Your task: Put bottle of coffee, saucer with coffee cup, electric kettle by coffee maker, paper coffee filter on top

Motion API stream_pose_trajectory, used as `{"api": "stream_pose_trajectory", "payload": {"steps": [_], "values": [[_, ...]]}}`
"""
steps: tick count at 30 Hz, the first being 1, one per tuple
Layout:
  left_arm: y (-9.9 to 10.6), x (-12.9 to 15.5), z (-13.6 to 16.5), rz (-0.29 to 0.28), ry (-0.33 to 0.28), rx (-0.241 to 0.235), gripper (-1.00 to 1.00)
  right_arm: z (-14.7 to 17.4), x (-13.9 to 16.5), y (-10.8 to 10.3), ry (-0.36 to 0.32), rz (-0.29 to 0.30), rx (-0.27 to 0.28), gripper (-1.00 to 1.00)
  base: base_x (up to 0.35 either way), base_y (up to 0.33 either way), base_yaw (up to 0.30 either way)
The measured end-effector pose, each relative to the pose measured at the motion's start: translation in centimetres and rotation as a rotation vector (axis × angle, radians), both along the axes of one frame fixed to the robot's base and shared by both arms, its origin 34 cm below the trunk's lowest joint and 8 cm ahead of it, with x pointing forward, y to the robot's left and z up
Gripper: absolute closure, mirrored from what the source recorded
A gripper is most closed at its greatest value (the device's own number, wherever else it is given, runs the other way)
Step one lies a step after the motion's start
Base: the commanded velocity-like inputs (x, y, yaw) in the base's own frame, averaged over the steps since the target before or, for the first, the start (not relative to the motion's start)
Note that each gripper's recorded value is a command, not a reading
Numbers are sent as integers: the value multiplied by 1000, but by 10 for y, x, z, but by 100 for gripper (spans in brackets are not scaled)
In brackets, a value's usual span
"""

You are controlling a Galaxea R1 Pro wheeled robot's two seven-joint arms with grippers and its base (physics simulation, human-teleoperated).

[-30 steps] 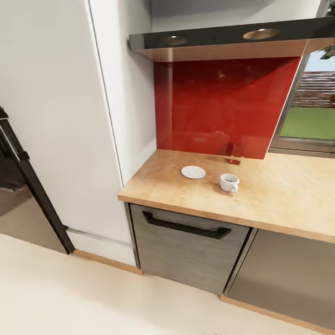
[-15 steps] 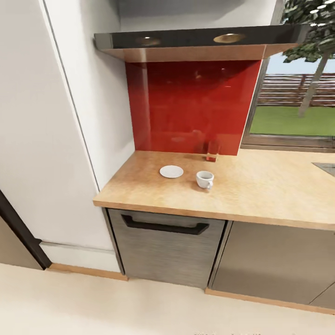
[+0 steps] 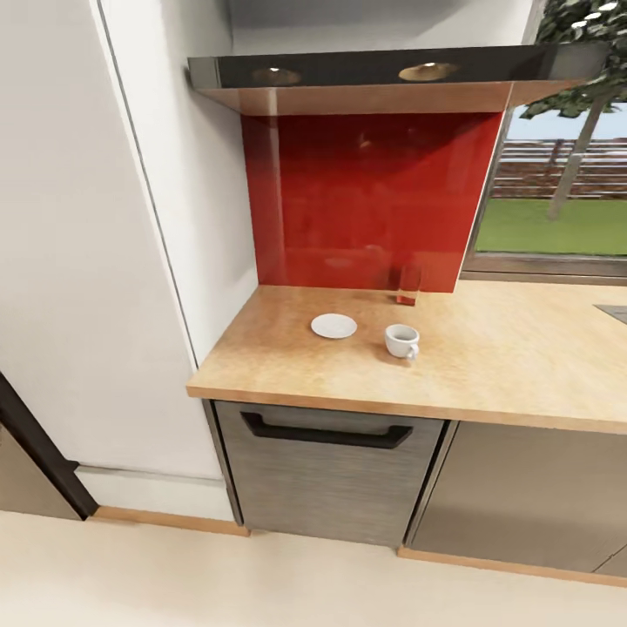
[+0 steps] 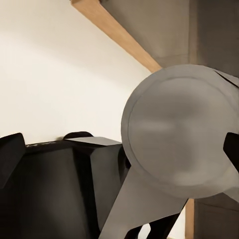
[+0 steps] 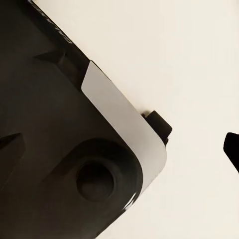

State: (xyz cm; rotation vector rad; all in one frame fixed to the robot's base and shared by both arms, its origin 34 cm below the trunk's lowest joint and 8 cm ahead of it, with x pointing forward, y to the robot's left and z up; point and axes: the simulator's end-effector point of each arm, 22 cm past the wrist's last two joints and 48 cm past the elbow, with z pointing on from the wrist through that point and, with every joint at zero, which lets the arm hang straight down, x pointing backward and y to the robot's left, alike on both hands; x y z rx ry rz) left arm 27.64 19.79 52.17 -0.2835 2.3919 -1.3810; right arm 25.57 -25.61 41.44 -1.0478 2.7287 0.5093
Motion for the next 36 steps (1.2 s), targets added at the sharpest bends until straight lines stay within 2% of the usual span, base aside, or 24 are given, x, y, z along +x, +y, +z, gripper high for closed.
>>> {"api": "stream_pose_trajectory", "payload": {"steps": [2, 3, 4, 5, 8, 11, 12, 15, 17, 18, 19, 24, 25, 31, 33, 34, 36], "values": [[1, 1, -2, -1, 2, 12, -100, 1, 13, -3, -19, -67, 3, -100, 2, 4, 0], [-1, 6, -6, -1, -5, 31, -100, 3, 27, -5, -37, -153, 13, -100, 1, 2, 0], [-4, 12, -6, -2, -17, 38, -100, 5, 37, -6, -48, -200, 20, -100, 1, 1, 0], [-12, 36, -2, -9, -76, 44, -100, 9, 62, -9, -77, -302, 36, -100, 0, 0, 0], [-27, 70, 13, -28, -157, 22, -100, 16, 91, -6, -99, -362, 62, -100, 0, 0, 0], [-38, 95, 29, -43, -197, -13, -100, 27, 115, 9, -94, -360, 117, -100, 0, 0, 0], [-46, 113, 43, -53, -225, -39, -100, 39, 132, 24, -78, -347, 175, -100, 0, 0, 0], [-58, 140, 70, -75, -289, -78, -100, 66, 157, 52, -61, -318, 282, -100, 0, 0, 0], [-66, 156, 89, -91, -332, -101, -100, 87, 176, 66, -59, -309, 346, -100, 0, 0, 0], [-73, 169, 108, -108, -366, -126, -100, 107, 194, 73, -64, -313, 396, -100, 0, 0, 0], [-77, 176, 118, -118, -383, -139, -100, 118, 204, 76, -71, -315, 418, -100, 0, 0, 0], [-94, 196, 164, -166, -439, -197, -100, 172, 246, 81, -115, -318, 506, -100, 0, 0, 0], [-100, 201, 181, -185, -459, -218, -100, 193, 254, 83, -124, -304, 537, -100, 0, 0, 0], [-117, 211, 236, -251, -506, -279, -100, 249, 263, 86, -136, -251, 591, -100, 0, 0, 0], [-126, 210, 264, -291, -512, -312, -100, 278, 268, 78, -147, -243, 603, -100, 0, 0, 0], [-133, 208, 290, -326, -536, -336, -100, 298, 270, 66, -145, -255, 629, -100, 0, 0, 0], [-138, 206, 308, -353, -553, -350, -100, 317, 271, 51, -152, -249, 654, -100, 0, 0, 0]]}}
